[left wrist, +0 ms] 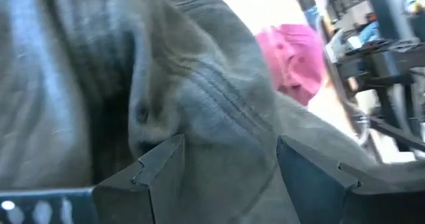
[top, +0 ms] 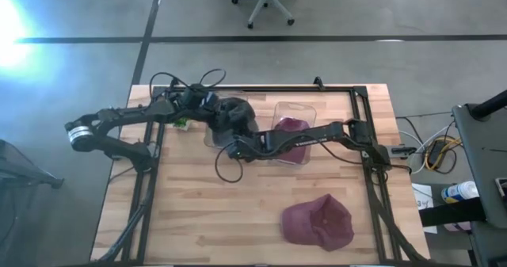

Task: Pick & Place hat
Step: Put the black cap into the left transparent bin

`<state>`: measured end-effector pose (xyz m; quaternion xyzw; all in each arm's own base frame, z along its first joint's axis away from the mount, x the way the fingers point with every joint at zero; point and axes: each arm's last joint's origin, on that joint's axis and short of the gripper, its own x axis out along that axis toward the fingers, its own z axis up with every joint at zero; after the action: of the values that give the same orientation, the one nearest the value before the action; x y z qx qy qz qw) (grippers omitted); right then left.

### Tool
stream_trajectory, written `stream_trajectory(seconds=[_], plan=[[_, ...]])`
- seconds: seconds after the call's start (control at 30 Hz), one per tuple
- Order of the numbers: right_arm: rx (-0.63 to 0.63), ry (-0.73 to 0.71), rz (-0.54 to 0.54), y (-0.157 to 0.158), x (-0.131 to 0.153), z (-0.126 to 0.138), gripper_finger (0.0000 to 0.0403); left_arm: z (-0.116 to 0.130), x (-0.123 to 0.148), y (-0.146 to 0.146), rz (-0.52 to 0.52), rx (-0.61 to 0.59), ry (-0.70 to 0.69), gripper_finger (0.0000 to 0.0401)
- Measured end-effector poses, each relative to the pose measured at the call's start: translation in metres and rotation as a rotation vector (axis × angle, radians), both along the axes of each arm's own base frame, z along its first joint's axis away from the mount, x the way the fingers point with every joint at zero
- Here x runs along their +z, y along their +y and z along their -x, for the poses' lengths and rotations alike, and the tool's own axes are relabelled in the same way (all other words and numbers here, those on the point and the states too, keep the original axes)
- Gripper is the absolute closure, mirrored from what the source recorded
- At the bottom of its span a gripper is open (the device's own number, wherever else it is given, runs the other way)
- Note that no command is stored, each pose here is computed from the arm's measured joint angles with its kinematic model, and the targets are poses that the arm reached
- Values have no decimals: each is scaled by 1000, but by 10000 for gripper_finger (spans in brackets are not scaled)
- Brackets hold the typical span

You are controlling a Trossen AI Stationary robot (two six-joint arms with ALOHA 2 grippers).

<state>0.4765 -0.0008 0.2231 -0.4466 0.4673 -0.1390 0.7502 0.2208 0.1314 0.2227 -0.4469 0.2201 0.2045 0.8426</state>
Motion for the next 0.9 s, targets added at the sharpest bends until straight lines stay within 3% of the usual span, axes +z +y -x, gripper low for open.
stream_trajectory(seconds=[0.3, 0.53, 0.67, 0.9], plan=[[-11, -145, -51, 13, 35, -8, 282, 5, -6, 0, -26, 38, 100, 169], [-125, -79, -341, 29, 50, 11, 243, 5, -7, 0, -35, 57, 113, 169], [-337, -103, -488, 32, 58, 28, 232, 6, -8, 0, -39, 62, 125, 169], [-896, -466, -744, -24, 68, 44, 247, 9, -1, -2, -53, 65, 102, 169]])
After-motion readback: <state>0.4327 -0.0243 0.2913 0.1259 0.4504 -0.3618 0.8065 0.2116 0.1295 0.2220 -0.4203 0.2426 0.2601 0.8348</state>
